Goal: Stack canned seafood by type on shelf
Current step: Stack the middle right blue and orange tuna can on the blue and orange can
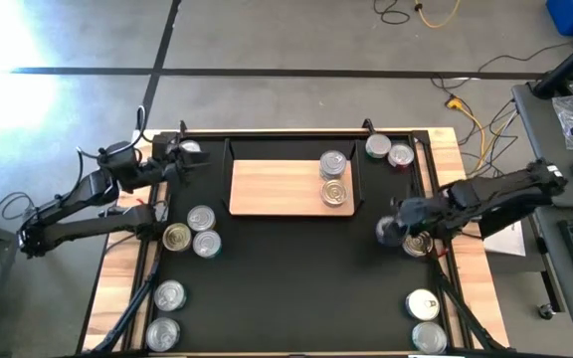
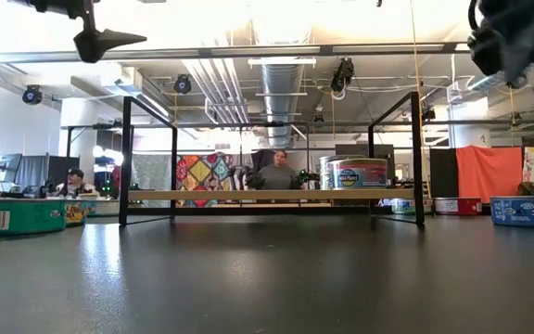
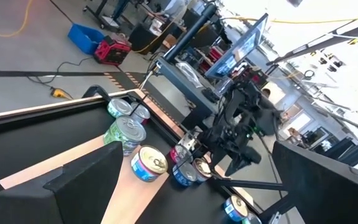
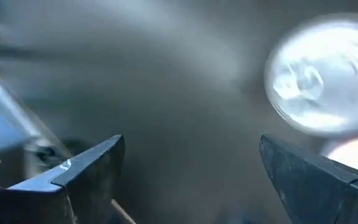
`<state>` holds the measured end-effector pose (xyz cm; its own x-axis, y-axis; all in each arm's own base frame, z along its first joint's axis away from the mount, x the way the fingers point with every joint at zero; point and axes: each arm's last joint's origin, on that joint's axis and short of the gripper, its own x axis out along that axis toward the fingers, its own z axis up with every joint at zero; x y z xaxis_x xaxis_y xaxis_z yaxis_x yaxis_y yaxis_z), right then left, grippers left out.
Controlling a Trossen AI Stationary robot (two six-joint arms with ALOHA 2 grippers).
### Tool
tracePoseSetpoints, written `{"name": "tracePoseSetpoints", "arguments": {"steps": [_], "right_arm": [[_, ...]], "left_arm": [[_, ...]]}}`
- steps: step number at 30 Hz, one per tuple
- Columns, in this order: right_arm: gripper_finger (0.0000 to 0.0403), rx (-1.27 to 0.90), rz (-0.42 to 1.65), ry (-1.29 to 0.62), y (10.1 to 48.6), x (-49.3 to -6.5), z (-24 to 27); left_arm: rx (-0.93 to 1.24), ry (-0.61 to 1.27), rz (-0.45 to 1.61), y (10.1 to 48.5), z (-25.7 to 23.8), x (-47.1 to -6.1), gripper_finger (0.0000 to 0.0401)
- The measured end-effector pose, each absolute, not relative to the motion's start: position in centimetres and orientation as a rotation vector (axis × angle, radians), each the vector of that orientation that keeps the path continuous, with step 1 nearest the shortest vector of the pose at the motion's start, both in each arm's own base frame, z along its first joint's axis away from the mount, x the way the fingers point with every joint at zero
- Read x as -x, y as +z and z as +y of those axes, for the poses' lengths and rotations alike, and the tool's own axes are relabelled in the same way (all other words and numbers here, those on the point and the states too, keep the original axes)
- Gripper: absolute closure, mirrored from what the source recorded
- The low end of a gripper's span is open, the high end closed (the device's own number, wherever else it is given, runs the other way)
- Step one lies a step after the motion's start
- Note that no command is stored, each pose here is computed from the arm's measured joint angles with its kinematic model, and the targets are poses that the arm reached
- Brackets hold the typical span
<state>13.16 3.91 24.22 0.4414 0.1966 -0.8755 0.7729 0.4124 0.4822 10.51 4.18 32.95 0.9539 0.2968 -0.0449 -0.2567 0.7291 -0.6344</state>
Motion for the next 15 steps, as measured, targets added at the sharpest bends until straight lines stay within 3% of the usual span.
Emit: {"name": "tracePoseSetpoints", "arguments": {"steps": [6, 15], "right_arm": [[0.0038, -0.969, 1.353, -0.669, 21.3, -14.1, 5.8], [0.0038, -0.837, 1.57, -0.891, 17.3, -16.0, 6.9]], "left_arm": [[0.698, 0.316, -0.031, 32.6, 4.5, -11.2, 0.0003], [0.711, 0.331, 0.012, 32.1, 5.1, -12.7, 0.0003]]}}
